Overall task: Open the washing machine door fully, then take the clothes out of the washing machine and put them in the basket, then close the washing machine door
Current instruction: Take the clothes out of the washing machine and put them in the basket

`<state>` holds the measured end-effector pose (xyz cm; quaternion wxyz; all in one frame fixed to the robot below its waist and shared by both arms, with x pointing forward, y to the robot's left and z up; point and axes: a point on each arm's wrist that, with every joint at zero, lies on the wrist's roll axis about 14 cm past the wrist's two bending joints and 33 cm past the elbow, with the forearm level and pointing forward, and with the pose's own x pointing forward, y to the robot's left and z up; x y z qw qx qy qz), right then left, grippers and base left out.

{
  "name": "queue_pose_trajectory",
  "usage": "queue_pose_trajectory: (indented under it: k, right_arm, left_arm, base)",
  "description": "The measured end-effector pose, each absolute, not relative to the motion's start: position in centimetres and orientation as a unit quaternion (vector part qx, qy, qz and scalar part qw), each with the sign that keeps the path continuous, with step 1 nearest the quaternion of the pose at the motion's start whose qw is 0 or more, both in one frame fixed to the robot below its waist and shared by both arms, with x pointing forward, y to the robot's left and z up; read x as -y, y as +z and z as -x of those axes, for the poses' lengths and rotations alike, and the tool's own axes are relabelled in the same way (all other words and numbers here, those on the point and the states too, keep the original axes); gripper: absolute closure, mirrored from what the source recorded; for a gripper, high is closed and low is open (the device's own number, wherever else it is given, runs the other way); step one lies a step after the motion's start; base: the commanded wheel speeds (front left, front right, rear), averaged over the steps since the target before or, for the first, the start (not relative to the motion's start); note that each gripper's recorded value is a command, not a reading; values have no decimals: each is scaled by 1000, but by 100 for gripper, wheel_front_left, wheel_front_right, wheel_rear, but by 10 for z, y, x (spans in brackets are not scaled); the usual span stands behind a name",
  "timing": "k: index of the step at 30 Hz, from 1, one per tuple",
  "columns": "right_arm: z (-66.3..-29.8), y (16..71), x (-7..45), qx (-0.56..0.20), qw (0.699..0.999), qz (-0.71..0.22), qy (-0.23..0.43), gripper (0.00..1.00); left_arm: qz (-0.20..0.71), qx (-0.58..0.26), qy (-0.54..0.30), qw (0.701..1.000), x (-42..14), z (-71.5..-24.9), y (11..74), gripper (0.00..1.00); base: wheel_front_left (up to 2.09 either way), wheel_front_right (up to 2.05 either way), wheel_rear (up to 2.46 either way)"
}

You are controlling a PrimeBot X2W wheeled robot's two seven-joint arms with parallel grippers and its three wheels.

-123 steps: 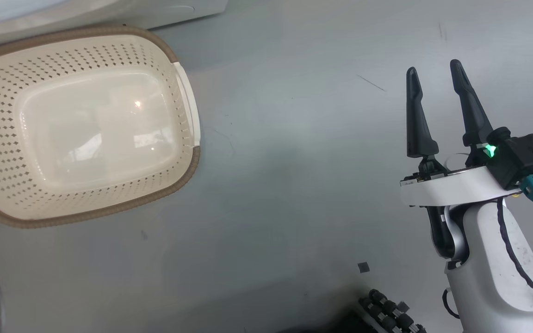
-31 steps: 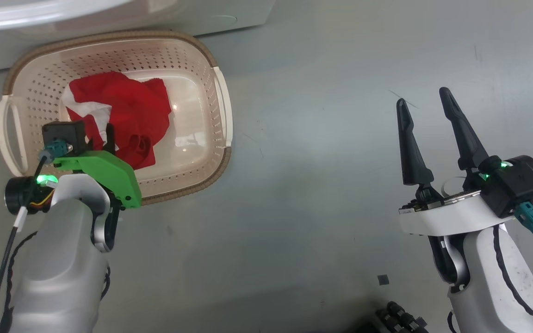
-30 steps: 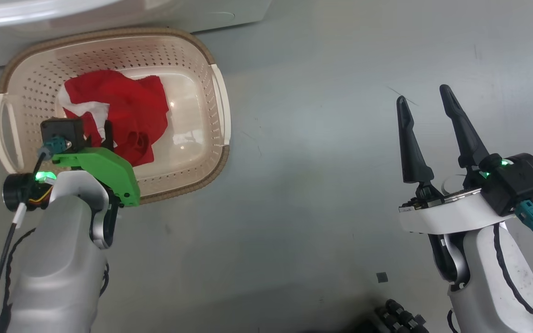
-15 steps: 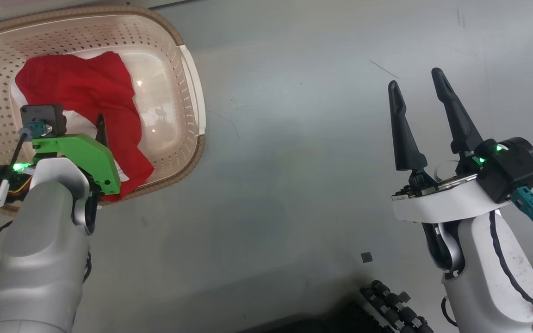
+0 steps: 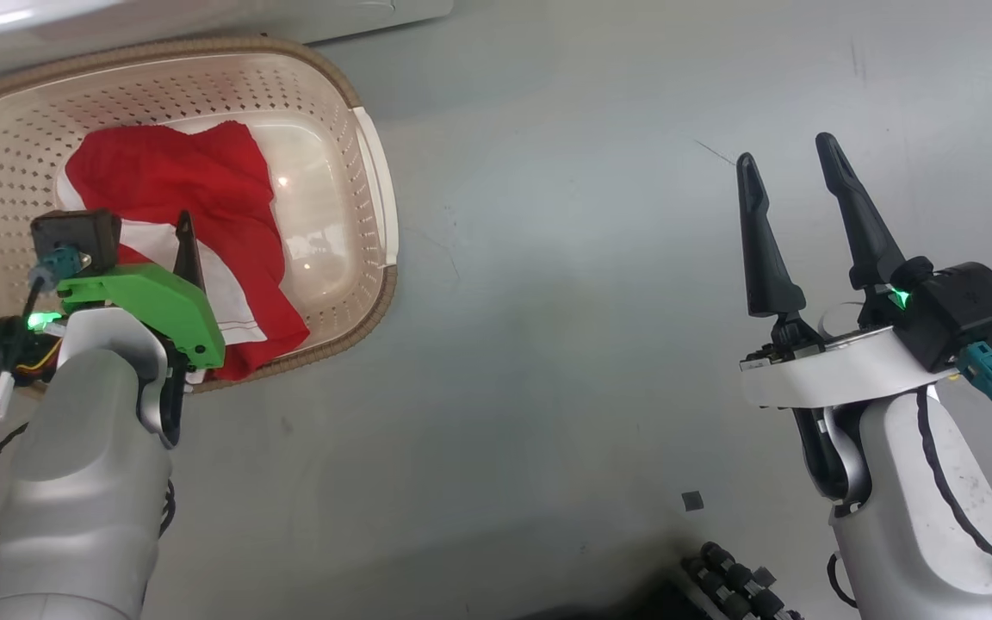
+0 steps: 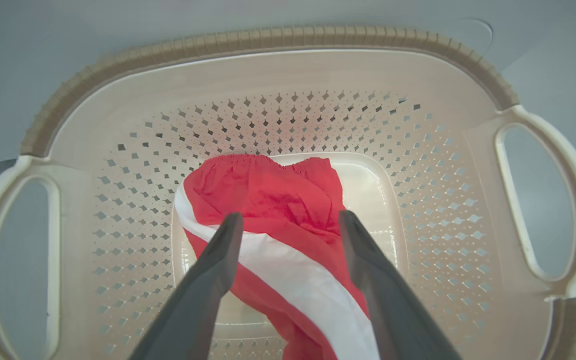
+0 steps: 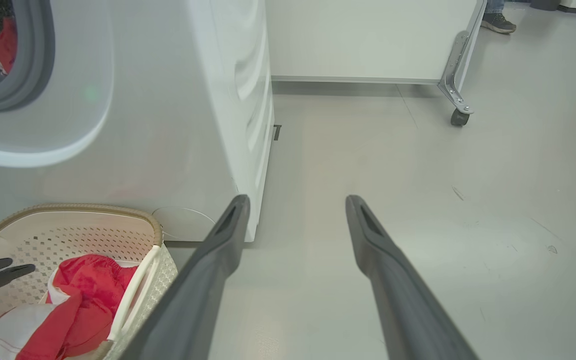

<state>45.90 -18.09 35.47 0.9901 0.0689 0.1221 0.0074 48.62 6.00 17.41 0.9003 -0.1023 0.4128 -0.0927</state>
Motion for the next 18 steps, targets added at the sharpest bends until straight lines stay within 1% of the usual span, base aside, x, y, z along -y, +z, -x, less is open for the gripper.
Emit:
queue_pose_trajectory:
  k: [3,8,18]
  right_arm:
    - [-460,359,180,-117,991,-69,8,0]
    - [-462,372,181,-102,992,-68,8,0]
    - [-453,399,183,-77,995,-54,10,0]
  left_arm:
    - [110,-394,-89,908,-60,-491,184,0]
    - [133,-334,-78,930,-66,-504,217,0]
    - [149,-271,-59,949,-86,-500,275,0]
  base:
    - [0,0,0]
    - [0,0,0]
    - [0,0,0]
